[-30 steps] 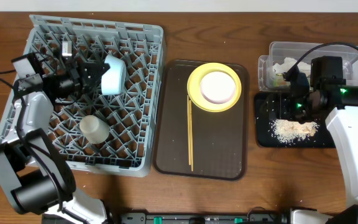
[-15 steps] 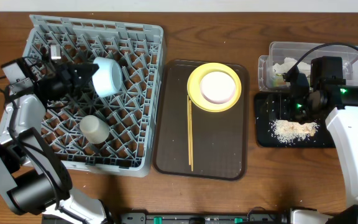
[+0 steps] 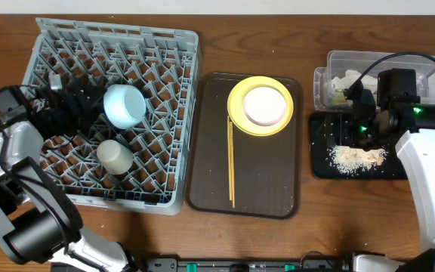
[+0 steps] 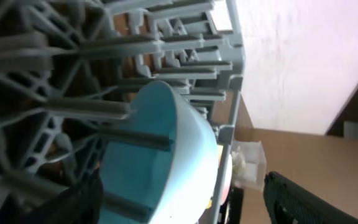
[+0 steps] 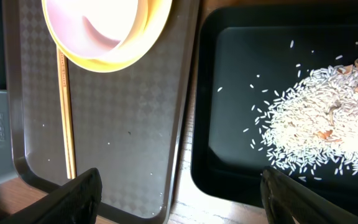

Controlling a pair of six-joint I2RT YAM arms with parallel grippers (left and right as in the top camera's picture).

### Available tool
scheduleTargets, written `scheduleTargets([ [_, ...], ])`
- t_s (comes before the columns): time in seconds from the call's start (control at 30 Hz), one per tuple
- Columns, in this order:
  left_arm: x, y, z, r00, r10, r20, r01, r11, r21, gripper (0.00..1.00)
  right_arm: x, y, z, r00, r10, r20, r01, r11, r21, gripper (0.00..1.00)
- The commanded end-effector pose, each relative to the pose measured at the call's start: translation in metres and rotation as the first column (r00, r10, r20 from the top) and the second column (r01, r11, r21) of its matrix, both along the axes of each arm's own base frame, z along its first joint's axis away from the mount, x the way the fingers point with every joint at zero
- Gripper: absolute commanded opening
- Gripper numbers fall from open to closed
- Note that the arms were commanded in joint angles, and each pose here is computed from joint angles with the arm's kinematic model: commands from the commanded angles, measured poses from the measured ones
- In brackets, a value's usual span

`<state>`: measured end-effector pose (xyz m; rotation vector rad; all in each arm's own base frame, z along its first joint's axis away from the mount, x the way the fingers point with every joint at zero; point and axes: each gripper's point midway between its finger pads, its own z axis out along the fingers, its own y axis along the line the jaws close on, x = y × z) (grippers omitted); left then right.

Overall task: Sort waste into correct bins and load items into the dishwasher
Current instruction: 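Place the light-blue bowl into the dish rack with the left gripper, then move the left gripper to the yellow plate and grasp the pink bowl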

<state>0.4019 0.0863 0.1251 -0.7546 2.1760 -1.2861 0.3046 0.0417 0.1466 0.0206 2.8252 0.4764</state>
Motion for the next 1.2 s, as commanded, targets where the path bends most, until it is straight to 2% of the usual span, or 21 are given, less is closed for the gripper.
scheduleTargets([
  [0.0,-0.006,0.002,0.022,0.999,0.01,0.035,-0.012,0.999,0.044,0.84,0.003,-0.001,0.011,0.999,-0.007,0.031,0.007,1.0,0.0,0.8],
  [0.13,-0.012,-0.008,0.058,0.996,0.006,0.09,-0.018,0.99,0.139,0.86,0.002,-0.001,0.011,1.0,-0.007,0.027,0.007,1.0,-0.001,0.8],
  [0.17,-0.017,-0.016,0.069,0.997,0.017,0.081,-0.035,0.973,0.228,0.87,0.001,-0.005,0.01,1.0,-0.015,0.022,0.016,1.0,-0.018,0.81],
  [0.3,-0.029,-0.045,0.087,0.998,0.011,0.06,-0.035,0.909,0.415,0.9,0.001,-0.031,0.004,0.993,-0.12,0.002,0.12,0.985,-0.121,0.84],
  [0.37,-0.034,-0.067,0.096,0.998,-0.014,0.063,-0.02,0.86,0.509,0.91,-0.001,-0.04,0.003,0.99,-0.143,-0.003,0.141,0.979,-0.148,0.86],
  [0.47,-0.037,-0.103,0.107,0.994,-0.074,0.075,0.012,0.786,0.617,0.92,-0.003,-0.047,0.002,0.986,-0.167,-0.012,0.163,0.975,-0.154,0.96],
  [0.5,-0.038,-0.127,0.114,0.99,-0.123,0.072,0.044,0.742,0.669,0.92,-0.005,-0.051,0.002,0.983,-0.18,-0.019,0.175,0.972,-0.155,0.99],
  [0.7,-0.032,-0.2,0.127,0.961,-0.272,0.049,0.13,0.6,0.79,0.93,-0.009,-0.062,0.001,0.974,-0.223,-0.037,0.215,0.965,-0.153,0.99],
  [0.8,-0.026,-0.245,0.122,0.92,-0.39,0.03,0.199,0.532,0.823,0.92,-0.01,-0.063,0.0,0.972,-0.23,-0.041,0.221,0.963,-0.153,0.99],
  [0.93,-0.021,-0.311,0.096,0.805,-0.593,-0.003,0.294,0.395,0.87,0.93,-0.011,-0.063,0.0,0.972,-0.23,-0.042,0.221,0.963,-0.153,0.99],
  [1.03,-0.021,-0.349,0.073,0.723,-0.691,-0.019,0.322,0.313,0.893,0.93,-0.011,-0.063,0.0,0.972,-0.229,-0.042,0.221,0.963,-0.153,0.99],
  [1.17,-0.017,-0.391,0.041,0.657,-0.753,-0.019,0.336,0.27,0.902,0.93,-0.011,-0.063,0.0,0.972,-0.23,-0.043,0.221,0.963,-0.153,0.99],
])
